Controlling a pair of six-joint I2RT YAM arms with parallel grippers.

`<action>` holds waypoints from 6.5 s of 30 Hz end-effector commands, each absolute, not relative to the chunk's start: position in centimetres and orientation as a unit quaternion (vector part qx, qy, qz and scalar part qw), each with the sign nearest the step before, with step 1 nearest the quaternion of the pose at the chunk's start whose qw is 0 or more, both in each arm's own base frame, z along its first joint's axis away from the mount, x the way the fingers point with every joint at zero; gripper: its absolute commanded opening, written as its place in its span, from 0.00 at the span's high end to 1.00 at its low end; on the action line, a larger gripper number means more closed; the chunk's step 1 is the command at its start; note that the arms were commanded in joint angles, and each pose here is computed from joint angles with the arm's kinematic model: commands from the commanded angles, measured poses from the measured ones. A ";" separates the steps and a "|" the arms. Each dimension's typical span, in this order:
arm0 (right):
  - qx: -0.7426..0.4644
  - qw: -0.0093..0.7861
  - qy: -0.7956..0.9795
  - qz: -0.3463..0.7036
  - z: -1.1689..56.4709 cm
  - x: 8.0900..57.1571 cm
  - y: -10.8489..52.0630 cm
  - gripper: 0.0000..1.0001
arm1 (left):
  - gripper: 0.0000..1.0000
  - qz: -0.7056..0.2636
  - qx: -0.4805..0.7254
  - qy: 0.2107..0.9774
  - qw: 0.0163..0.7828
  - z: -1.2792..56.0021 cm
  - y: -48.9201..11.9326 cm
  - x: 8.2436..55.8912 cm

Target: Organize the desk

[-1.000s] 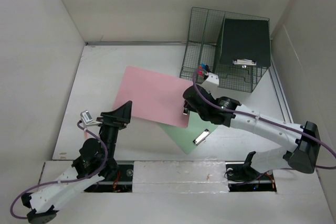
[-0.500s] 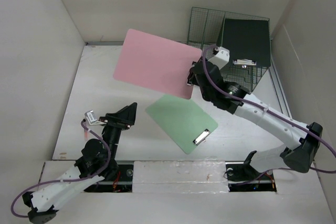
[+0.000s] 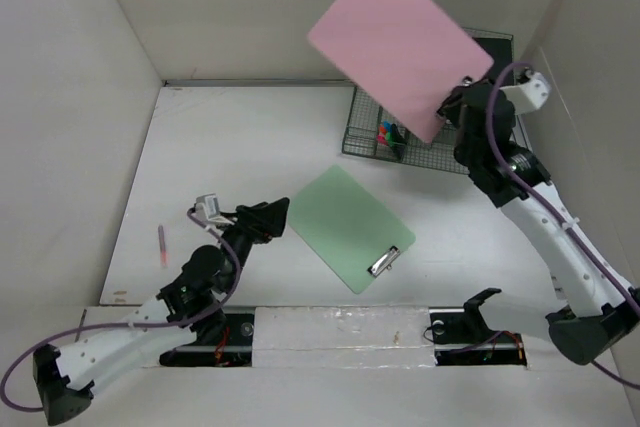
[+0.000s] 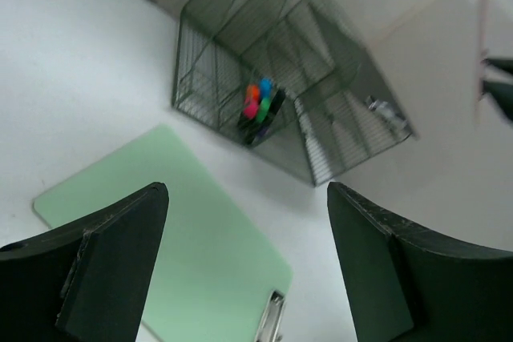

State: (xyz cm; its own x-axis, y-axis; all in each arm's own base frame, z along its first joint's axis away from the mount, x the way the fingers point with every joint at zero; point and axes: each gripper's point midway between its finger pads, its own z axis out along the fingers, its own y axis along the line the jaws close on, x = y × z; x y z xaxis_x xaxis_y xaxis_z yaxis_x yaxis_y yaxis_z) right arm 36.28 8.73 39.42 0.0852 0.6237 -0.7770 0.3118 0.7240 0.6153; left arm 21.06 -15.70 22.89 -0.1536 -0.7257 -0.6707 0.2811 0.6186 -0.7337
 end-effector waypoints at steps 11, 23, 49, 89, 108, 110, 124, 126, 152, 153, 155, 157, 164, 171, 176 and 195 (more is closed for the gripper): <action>0.527 0.610 0.590 0.042 36.7 34.5 -3.5 1.00 | 0.25 -0.482 -0.103 0.648 0.581 24.6 -20.3 19.5; 0.622 0.536 0.570 -0.027 35.8 33.1 -6.9 1.00 | 0.25 -0.537 -0.106 0.615 0.568 25.9 -20.0 18.0; 0.710 0.416 0.567 -0.025 30.1 37.1 -4.4 1.00 | 0.26 -0.560 -0.097 0.608 0.555 25.9 -20.4 17.2; 0.315 0.725 0.526 0.313 39.2 31.9 0.8 0.13 | 0.26 -0.553 -0.070 0.622 0.550 25.1 -21.4 17.1; 0.441 0.661 0.588 0.153 30.3 36.8 -11.4 0.23 | 0.26 -0.487 -0.049 0.663 0.567 23.4 -22.1 18.8; 0.425 0.677 0.576 0.173 30.8 37.4 -11.3 0.29 | 0.26 -0.480 -0.049 0.666 0.569 23.1 -22.2 19.1; 0.395 0.669 0.579 0.247 29.8 39.8 -12.3 0.46 | 0.27 -0.467 -0.033 0.683 0.561 22.0 -23.4 19.7; 0.398 0.670 0.576 0.247 29.8 39.6 -12.6 0.48 | 0.28 -0.465 -0.035 0.684 0.561 21.8 -23.4 19.7; 0.408 0.694 0.544 0.236 31.2 36.5 -12.4 1.00 | 0.28 -0.462 -0.031 0.693 0.552 20.9 -24.0 19.8; 0.416 0.699 0.535 0.226 31.4 36.1 -12.8 1.00 | 0.28 -0.462 -0.030 0.694 0.551 20.9 -24.0 19.8; 0.418 0.711 0.522 0.216 32.1 35.2 -13.0 1.00 | 0.28 -0.462 -0.029 0.694 0.551 20.8 -24.1 19.8; 0.426 0.718 0.513 0.202 32.3 34.8 -13.4 1.00 | 0.28 -0.461 -0.030 0.695 0.551 20.8 -24.1 19.9; 0.415 0.693 0.546 0.222 30.8 36.6 -11.5 1.00 | 0.28 -0.460 -0.028 0.698 0.548 20.5 -24.3 19.9; 0.408 0.676 0.568 0.233 29.5 38.3 -8.1 1.00 | 0.28 -0.460 -0.028 0.698 0.549 20.5 -24.2 19.9; 0.411 0.678 0.567 0.225 29.9 38.8 -6.6 0.90 | 0.28 -0.460 -0.029 0.696 0.550 20.7 -24.1 19.9; 0.427 0.639 0.628 0.124 29.4 31.9 -5.5 0.25 | 0.28 -0.435 -0.052 0.704 0.560 20.3 -23.0 20.6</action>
